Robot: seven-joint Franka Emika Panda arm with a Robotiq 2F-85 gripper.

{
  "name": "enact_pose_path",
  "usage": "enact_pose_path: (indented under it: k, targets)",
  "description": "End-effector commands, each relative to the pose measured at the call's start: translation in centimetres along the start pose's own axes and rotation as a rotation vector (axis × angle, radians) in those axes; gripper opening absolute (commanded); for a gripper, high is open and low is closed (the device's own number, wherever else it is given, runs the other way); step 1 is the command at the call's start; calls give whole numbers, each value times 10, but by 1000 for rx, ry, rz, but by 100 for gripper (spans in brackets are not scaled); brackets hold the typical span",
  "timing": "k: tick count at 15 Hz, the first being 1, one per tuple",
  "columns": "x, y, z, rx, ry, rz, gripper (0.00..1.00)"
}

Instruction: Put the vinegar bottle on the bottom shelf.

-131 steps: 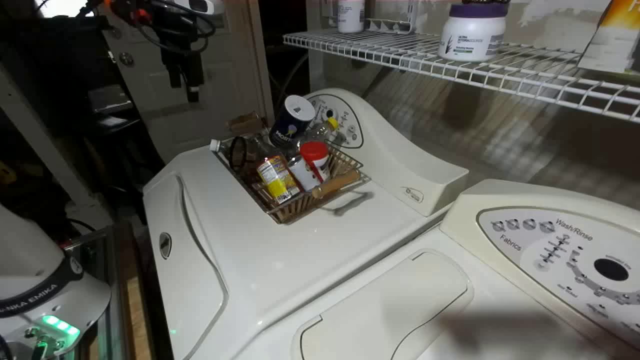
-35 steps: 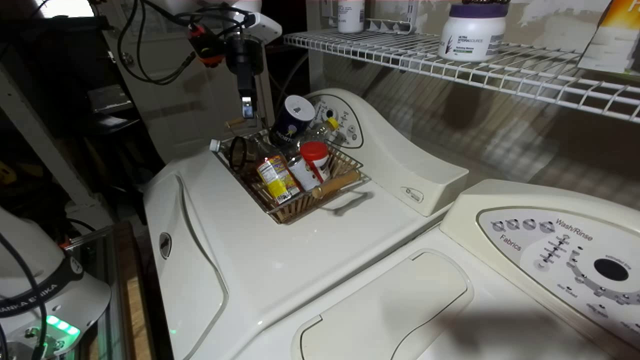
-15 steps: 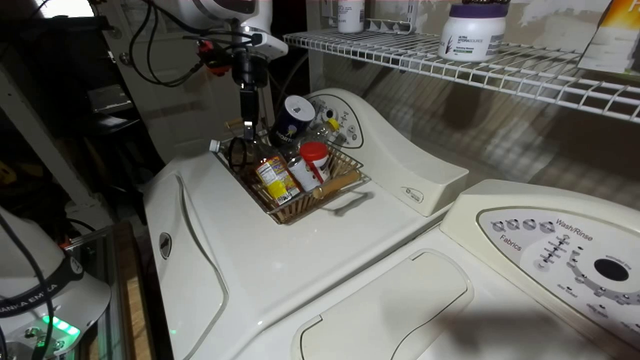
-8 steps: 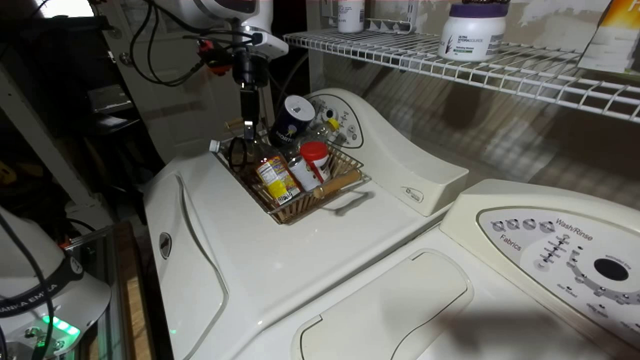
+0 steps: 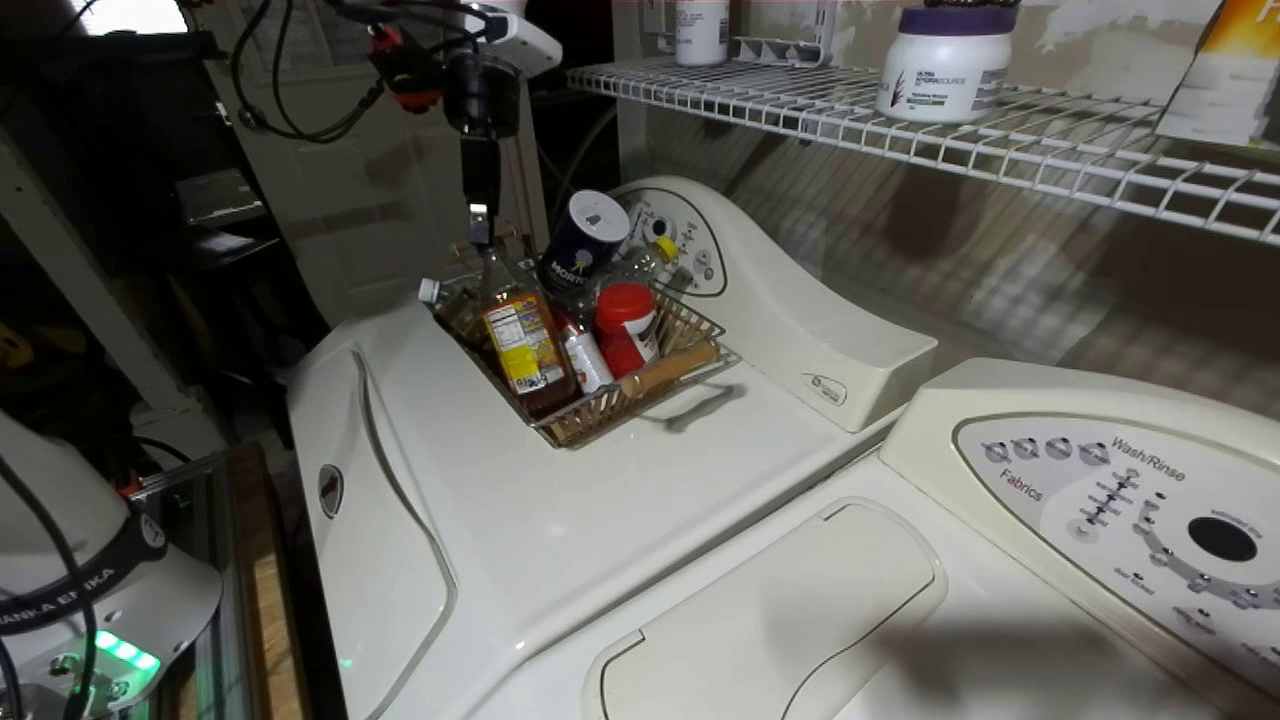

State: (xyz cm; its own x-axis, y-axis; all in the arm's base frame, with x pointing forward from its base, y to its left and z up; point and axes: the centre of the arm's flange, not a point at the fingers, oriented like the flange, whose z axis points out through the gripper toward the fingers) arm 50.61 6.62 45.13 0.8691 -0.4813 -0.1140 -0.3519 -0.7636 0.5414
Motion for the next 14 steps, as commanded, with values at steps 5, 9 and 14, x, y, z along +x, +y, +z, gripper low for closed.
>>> enact_pose_path:
  k: [5, 9, 14]
  targets:
    - [2, 20, -24, 40, 28, 0, 9]
    - [-9, 33, -41, 35, 33, 38, 9]
    - [3, 41, -43, 68, 43, 63, 9]
